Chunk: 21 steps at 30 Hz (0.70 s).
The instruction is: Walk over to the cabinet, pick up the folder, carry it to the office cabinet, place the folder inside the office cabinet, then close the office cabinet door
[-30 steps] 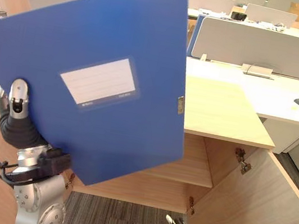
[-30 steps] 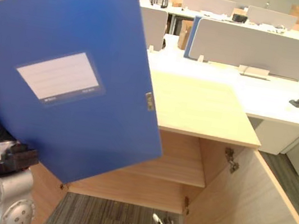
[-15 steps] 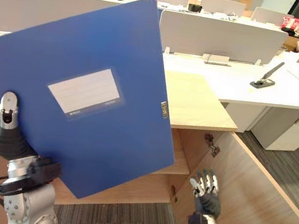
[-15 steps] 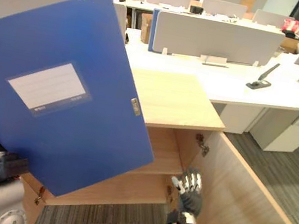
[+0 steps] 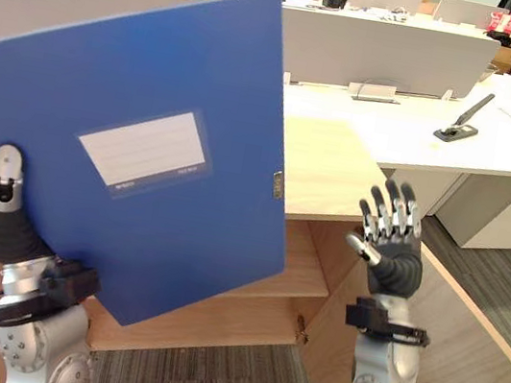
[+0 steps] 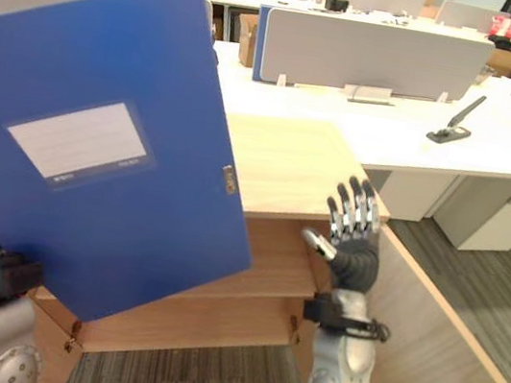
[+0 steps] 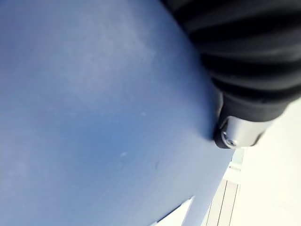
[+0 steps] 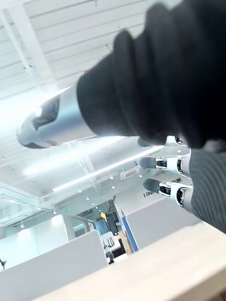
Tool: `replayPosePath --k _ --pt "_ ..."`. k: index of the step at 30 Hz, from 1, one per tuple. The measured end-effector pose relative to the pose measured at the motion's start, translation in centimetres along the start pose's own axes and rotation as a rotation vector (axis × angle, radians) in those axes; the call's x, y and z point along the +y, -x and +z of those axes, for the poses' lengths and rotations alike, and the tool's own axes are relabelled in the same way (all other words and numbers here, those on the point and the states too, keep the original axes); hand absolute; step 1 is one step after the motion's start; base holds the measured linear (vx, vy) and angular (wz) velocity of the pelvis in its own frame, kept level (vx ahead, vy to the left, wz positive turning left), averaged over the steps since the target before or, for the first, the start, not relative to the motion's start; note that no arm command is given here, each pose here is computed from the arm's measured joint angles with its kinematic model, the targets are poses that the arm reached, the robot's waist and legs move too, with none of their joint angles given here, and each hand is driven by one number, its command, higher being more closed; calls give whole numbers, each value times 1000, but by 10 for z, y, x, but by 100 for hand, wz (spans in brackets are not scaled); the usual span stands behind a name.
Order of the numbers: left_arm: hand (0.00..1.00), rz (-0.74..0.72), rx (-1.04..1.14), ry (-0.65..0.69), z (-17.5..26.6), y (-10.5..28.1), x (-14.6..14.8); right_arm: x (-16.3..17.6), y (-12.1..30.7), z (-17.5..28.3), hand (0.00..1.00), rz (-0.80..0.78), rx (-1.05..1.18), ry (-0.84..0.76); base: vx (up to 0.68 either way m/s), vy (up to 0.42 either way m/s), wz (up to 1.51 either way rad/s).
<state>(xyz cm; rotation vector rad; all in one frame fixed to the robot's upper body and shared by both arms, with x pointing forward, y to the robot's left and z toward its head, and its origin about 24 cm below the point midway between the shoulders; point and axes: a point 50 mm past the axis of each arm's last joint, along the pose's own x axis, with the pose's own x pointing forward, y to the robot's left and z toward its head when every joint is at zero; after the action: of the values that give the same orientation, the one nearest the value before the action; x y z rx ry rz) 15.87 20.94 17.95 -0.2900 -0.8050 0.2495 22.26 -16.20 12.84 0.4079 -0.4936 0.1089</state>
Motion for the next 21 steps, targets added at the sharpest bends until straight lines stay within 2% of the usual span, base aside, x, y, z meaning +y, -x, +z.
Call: replayPosePath --k 6,8,17,21 --pt "100 -43 36 -59 -6 -2 0 16 -27 10 0 246 -7 -107 -6 6 0" --pt "100 -75 70 -53 -12 -1 -3 23 -38 10 0 358 24 -157 0 0 0" --pt "100 -194 117 -20 -18 0 -18 64 -55 9 0 681 118 -234 -9 5 4" --pt "100 -209 137 -17 -22 0 -18 66 -55 8 0 720 145 -210 -27 13 8"
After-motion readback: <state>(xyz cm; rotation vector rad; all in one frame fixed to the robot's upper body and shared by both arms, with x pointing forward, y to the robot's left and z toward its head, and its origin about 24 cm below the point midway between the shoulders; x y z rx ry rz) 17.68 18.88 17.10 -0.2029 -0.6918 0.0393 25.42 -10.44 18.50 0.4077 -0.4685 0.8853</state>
